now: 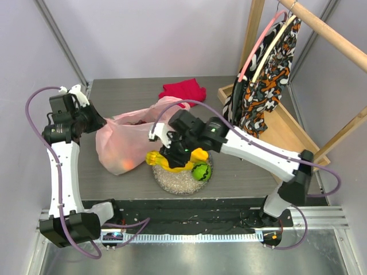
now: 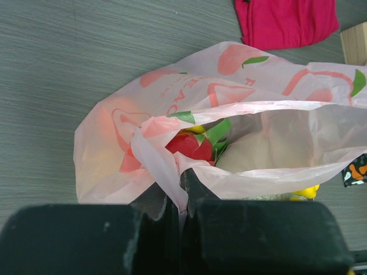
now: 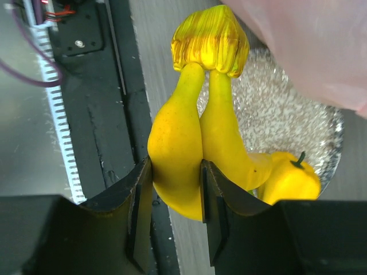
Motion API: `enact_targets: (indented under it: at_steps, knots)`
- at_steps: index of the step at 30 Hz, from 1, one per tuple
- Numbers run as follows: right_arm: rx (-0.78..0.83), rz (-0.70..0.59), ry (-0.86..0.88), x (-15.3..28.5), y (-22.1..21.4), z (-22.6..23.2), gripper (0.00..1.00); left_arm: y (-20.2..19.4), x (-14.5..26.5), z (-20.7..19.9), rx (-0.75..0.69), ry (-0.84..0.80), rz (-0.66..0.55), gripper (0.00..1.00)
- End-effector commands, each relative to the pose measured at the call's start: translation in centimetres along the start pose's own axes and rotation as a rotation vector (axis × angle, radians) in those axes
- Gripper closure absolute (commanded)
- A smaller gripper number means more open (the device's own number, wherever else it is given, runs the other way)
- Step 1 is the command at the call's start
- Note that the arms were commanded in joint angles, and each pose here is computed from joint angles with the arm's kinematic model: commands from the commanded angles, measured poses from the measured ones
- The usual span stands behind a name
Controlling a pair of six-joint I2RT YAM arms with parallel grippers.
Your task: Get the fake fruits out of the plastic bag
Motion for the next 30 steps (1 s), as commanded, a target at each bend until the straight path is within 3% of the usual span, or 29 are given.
enact_targets:
  at_steps: [1, 4, 15, 24, 26, 27, 30]
  knots:
    - [-0.178, 0.096, -0.111, -2.8, -0.7, -0.1, 0.94, 2.0, 0.7, -1.7, -0.009, -0.070, -0.094, 1.00]
    - [-0.198, 0.142, -0.223, -4.5, -1.0, 0.5, 0.98, 1.9, 0.9, -1.9, -0.001, -0.084, -0.100, 1.00]
    - [-0.294, 0.338, -0.370, -11.4, -3.1, -0.5, 0.99, 1.3, 2.4, -2.3, -0.027, -0.104, -0.133, 1.00]
    - [-0.349, 0.358, -0.395, -14.4, -2.8, -1.3, 0.98, 0.5, 3.4, -2.2, -0.043, -0.106, -0.137, 1.00]
    - [-0.343, 0.367, -0.353, -14.9, -3.0, -0.7, 0.77, 0.3, 3.4, -2.2, -0.036, -0.105, -0.131, 1.00]
    - [-0.343, 0.364, -0.330, -15.0, -2.9, -0.4, 0.52, 0.3, 3.4, -2.2, -0.036, -0.108, -0.129, 1.00]
    - [-0.327, 0.346, -0.205, -15.5, -2.3, 1.2, 0.36, 0.1, 3.4, -2.3, -0.029, -0.111, -0.123, 1.00]
Point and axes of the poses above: each gripper's point midway between its finger pads, its own x axis back along the fingers, its own z axis along the line the jaws close on, y = z × x, the point moved 1 cm from there along x, back along the fingers, and after that the axes turned 12 degrees about x, right-handed, at the moved point
